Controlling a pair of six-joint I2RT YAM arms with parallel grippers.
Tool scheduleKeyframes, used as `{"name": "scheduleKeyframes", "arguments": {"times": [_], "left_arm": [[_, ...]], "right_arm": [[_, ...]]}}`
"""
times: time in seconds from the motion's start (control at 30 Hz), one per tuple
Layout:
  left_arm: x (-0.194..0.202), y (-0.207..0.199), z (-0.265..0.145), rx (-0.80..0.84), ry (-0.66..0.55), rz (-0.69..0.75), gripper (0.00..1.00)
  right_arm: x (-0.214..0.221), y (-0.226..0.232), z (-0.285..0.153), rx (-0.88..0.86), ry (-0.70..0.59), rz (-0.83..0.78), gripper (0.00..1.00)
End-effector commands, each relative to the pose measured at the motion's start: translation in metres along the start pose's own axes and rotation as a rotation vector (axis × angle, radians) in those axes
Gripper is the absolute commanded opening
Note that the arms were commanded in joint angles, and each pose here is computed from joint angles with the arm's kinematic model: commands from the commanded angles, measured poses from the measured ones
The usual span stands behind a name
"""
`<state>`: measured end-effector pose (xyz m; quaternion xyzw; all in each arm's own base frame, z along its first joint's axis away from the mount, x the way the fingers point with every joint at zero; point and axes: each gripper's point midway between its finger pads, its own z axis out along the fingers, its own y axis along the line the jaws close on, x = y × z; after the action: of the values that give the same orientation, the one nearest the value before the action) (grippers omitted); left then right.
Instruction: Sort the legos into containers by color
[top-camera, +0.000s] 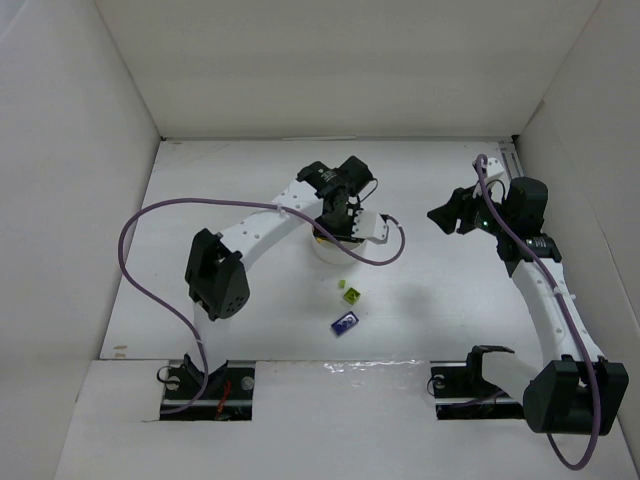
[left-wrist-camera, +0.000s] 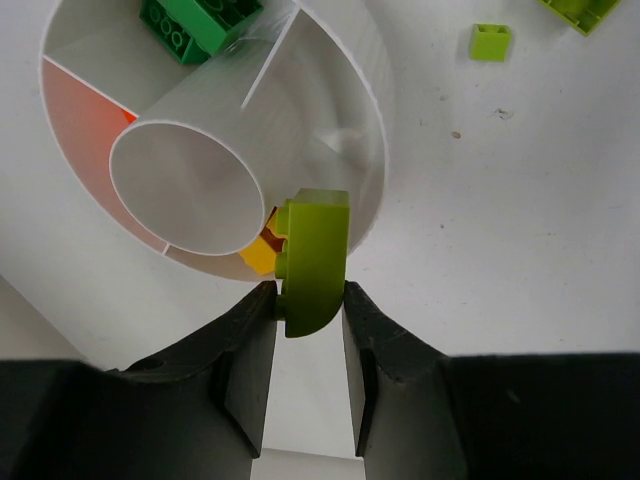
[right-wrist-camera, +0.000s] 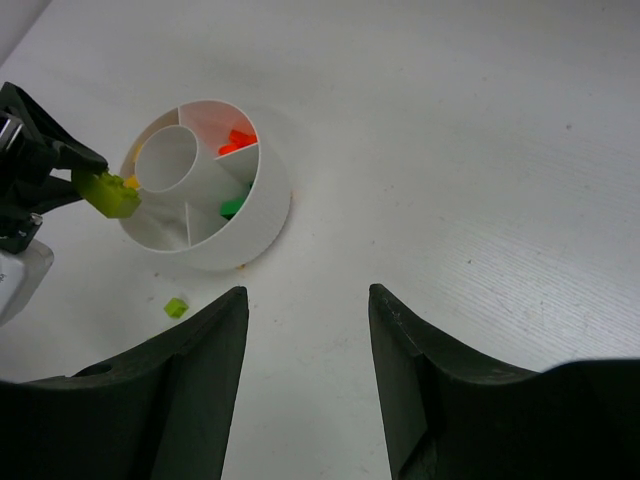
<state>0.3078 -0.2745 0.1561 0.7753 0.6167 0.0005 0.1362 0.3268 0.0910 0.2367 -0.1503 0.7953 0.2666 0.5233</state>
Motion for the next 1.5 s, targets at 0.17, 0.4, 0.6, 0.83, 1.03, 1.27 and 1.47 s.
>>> {"name": "scheduleKeyframes", "arguments": {"times": [0.17,0.4,0.6,0.83,1.03,1.27,1.47], "left_arm": [[-0.006,0.006,-0.004,0.000,-0.018,0.008,0.32],[-0.015,0.015,-0.007,-0.030,-0.059,0.010,0.39],[-0.025,0.008,-0.048,-0.083,-0.216,0.045,0.41],[-0.044,-0.069,-0.085,-0.078,-0.608,0.129,0.39],[-0.065,-0.123,-0.094,-0.093,-0.886,0.183,0.48],[-0.081,-0.160,-0.045,0.035,-0.875,0.208,0.50],[-0.093,-0.154,-0.008,0.103,-0.824,0.208,0.50]], "right_arm": [[-0.009,-0.004,-0.004,0.017,-0.046,-0.020,0.57],[-0.009,-0.004,-0.004,0.017,-0.046,-0.020,0.57],[-0.009,-0.005,-0.002,0.017,-0.046,-0.020,0.57],[-0.009,-0.005,0.000,0.007,-0.045,-0.020,0.57],[-0.009,-0.004,0.000,-0.002,-0.045,-0.020,0.57],[-0.007,-0.008,0.001,0.007,-0.039,-0.011,0.57],[-0.007,-0.008,0.001,0.007,-0.039,-0.011,0.58]]}}
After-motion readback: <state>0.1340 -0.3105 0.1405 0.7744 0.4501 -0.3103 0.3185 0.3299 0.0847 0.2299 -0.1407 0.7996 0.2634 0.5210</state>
